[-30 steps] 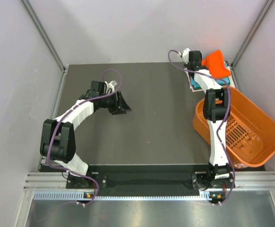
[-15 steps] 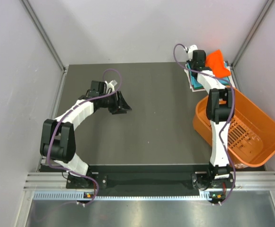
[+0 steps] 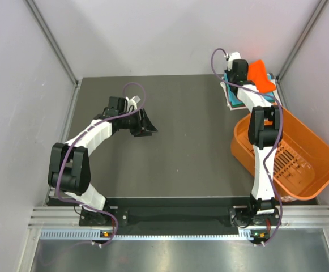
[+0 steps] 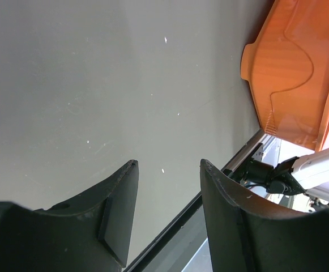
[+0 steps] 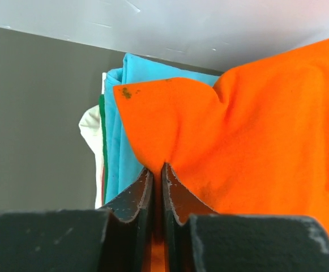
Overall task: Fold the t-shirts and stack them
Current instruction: Neatly place the folded tshirt to the corner
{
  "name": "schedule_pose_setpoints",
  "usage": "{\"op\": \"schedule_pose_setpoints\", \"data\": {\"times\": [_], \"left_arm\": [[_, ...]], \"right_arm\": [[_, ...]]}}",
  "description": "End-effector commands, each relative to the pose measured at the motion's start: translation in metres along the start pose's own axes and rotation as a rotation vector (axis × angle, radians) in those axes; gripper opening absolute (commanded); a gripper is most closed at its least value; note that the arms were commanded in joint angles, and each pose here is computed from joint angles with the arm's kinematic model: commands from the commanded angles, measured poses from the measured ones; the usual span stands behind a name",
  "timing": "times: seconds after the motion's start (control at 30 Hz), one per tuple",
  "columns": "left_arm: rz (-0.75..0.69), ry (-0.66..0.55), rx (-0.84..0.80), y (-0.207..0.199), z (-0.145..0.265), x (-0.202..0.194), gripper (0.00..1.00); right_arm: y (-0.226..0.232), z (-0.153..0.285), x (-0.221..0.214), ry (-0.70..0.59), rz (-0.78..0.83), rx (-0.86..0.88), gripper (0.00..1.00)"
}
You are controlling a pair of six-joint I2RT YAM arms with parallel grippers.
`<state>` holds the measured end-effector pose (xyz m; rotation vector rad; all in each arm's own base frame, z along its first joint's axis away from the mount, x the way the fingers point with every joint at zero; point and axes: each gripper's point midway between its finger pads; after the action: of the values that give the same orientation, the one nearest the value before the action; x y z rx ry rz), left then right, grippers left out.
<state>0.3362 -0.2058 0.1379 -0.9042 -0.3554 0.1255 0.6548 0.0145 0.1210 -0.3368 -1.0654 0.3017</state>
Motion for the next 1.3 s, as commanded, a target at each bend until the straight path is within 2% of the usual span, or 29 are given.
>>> {"op": "schedule_pose_setpoints", "data": {"times": [0.0,0.27,0.43,0.63,0.67,0.77,0.83,1.07,1.17,1.27], "left_arm": [[-0.04,-0.028,-0.04,-0.01,0.004,0.007,0.52],[-0.04,-0.03,-0.036,-0.009,0.003,0.008,0.52],[-0.038,-0.025,-0.038,-0.009,0.003,0.007,0.52],[-0.039,-0.026,-0.039,-0.009,0.003,0.007,0.52],[-0.038,-0.024,-0.039,-0.009,0.002,0.007,0.52],[-0.039,-0.025,-0.036,-0.008,0.002,0.007,0.52],[-0.04,-0.027,-0.036,-0.008,0.003,0.007,0.52],[-0.037,-0.018,-0.029,-0.004,-0.001,0.007,0.52],[-0.04,0.0,-0.05,-0.004,-0.003,0.003,0.53],[-0.083,-0.017,-0.027,-0.005,0.0,0.01,0.53]], "right_arm": [[-0.017,0.014,0.05,-0.142,-0.097,-0.017,0.03],[-0.023,0.011,0.062,-0.195,-0.201,-0.055,0.0],[-0.019,0.008,0.061,-0.198,-0.232,-0.051,0.07],[0.001,0.008,0.069,-0.204,-0.221,0.052,0.29],[-0.002,0.01,0.07,-0.202,-0.224,0.048,0.39],[-0.012,0.026,0.08,-0.215,-0.225,0.032,0.54],[-0.032,0.041,0.092,-0.234,-0.236,-0.015,0.55],[-0.089,0.088,0.08,-0.139,-0.371,-0.084,0.56],[-0.121,0.098,0.05,-0.05,-0.422,-0.111,0.55],[-0.133,0.107,0.017,0.082,-0.482,-0.073,0.55]]}}
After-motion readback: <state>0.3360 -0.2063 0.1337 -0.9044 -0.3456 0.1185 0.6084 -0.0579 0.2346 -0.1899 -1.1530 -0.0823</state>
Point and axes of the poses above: each gripper's point midway between its finger pads, its own z axis back along the fingers, its own y axis along the line the jaws close on, x = y × z, and after that the axes turned 6 degrees about z, right-handed
